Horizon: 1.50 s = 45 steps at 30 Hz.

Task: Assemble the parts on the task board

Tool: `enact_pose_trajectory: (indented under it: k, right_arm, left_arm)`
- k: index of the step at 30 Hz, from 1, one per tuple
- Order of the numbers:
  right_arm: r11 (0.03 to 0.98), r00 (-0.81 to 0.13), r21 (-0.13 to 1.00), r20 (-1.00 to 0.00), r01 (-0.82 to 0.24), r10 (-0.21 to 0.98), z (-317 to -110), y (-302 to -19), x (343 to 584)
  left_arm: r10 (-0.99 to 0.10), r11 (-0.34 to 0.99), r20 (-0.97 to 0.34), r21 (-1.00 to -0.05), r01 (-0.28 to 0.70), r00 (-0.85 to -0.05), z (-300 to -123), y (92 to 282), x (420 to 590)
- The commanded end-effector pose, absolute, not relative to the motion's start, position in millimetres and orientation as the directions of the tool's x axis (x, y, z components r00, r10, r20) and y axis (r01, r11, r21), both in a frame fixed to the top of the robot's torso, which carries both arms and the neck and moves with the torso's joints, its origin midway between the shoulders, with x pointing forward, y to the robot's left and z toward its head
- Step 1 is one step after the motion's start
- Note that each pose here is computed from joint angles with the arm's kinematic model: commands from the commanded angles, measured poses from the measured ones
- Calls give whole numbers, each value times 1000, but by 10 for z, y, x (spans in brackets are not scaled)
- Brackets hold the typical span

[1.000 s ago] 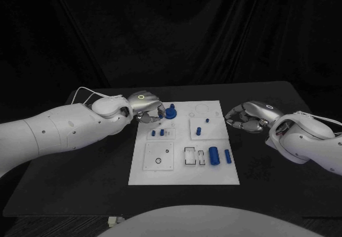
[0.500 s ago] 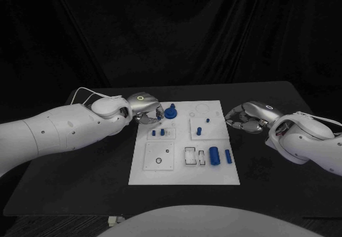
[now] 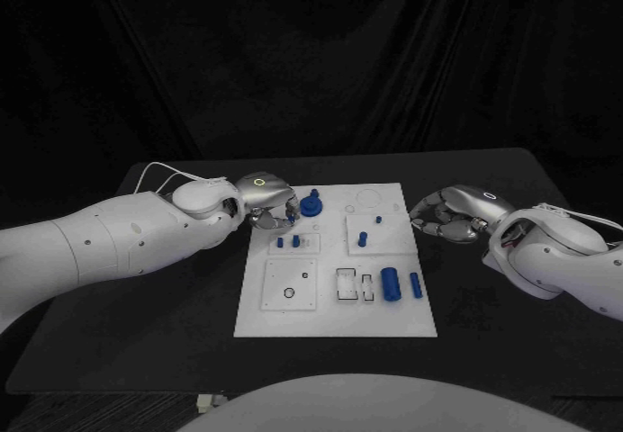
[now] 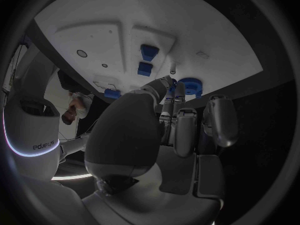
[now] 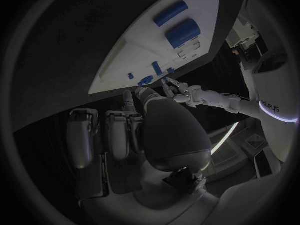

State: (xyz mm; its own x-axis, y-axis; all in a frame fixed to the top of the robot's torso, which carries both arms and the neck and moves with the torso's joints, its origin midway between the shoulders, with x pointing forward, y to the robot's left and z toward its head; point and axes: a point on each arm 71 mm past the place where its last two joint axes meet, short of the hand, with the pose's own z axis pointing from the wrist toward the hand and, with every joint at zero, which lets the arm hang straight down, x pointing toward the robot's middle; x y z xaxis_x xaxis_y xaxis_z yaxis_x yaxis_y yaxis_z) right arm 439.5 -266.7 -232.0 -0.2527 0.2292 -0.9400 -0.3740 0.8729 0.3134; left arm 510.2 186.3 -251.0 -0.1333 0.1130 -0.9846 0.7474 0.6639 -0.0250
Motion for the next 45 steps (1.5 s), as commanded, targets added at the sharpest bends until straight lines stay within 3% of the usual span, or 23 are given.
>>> enact_pose_trajectory:
  k: [1,45]
  right_arm:
    - [875,-258,313,-939,-369,227,-2333,-2668,4389]
    - [874,-263,317,-937,-368,229,-2363,-2675,4366]
  left_arm:
    - [121,663,-981,-31,748,-148,-2538,1841,5100]
    - [143,679,-972,-40,733,-185,-2689,1851,5119]
